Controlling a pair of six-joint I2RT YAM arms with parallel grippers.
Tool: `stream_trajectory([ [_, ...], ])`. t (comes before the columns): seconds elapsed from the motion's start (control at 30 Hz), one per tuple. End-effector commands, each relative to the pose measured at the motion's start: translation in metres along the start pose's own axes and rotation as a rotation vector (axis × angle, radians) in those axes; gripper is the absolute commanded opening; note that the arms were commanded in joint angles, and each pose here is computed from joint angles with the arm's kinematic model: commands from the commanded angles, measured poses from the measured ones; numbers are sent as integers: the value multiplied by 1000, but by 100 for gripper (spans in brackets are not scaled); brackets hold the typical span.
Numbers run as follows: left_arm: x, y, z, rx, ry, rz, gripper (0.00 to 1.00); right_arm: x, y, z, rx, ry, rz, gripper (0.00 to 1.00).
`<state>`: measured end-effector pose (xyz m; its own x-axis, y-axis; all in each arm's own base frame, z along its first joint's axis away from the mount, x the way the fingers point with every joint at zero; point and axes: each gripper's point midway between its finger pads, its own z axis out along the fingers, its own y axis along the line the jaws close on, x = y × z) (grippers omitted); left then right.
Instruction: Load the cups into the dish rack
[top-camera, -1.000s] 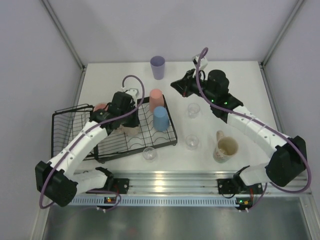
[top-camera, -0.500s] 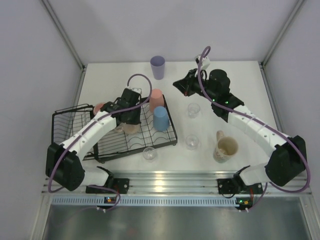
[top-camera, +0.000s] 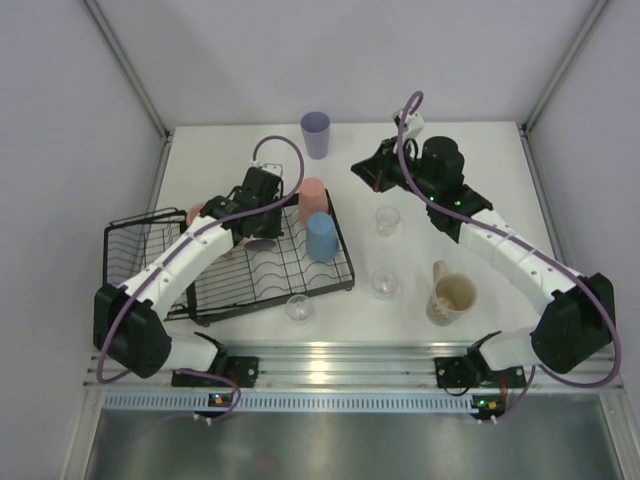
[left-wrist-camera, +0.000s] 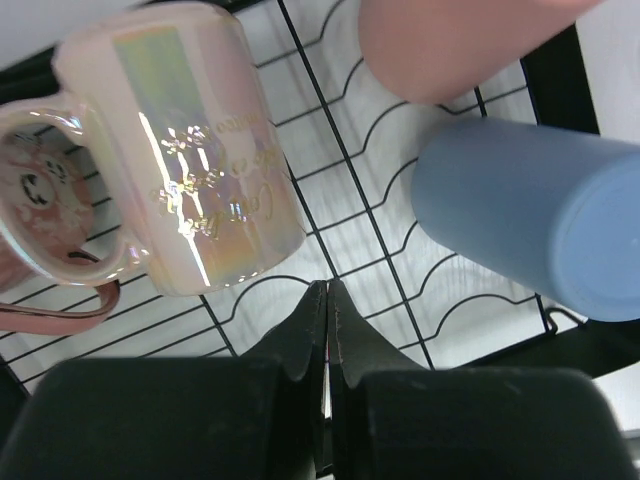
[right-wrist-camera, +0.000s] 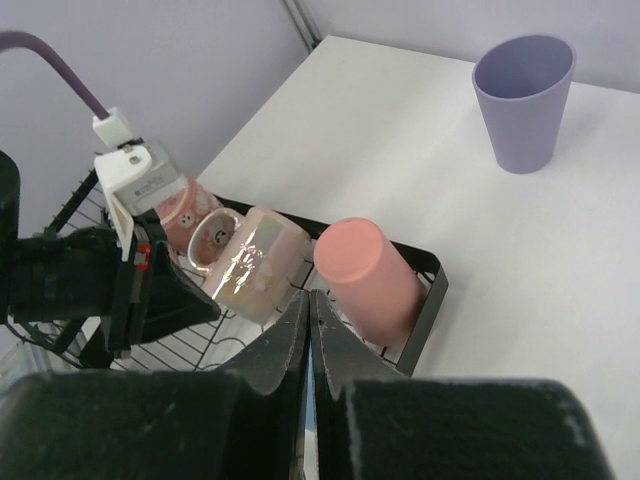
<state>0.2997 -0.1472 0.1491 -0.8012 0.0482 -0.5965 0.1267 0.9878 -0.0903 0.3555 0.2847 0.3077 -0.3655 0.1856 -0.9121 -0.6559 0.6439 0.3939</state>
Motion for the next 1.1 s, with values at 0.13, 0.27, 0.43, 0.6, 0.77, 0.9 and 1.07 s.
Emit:
stream_trajectory([
  [0.13,-55,37,-31,-216,-164,-56,0,-31,20,0,-72,-44,-19,10],
  [0.27,-67,73,-28,-297,-141,-139,13,-24,25,22,-81,35,-5,23],
  [0.43,-79,85,-39,-215,-152,-208,29,-28,63,53,-131,82,-38,41],
  [0.6,-89,104,-59,-176,-201,-285,38,23,84,107,-64,262,-15,62],
  [0.77,-89,118,-69,-207,-218,-321,44,53,96,147,30,308,25,74],
  [0.9,-100,134,-97,-259,-321,-385,50,79,99,163,108,334,64,81],
  [1.07,-112,136,-127,-232,-455,-444,53,117,84,176,193,379,70,94],
])
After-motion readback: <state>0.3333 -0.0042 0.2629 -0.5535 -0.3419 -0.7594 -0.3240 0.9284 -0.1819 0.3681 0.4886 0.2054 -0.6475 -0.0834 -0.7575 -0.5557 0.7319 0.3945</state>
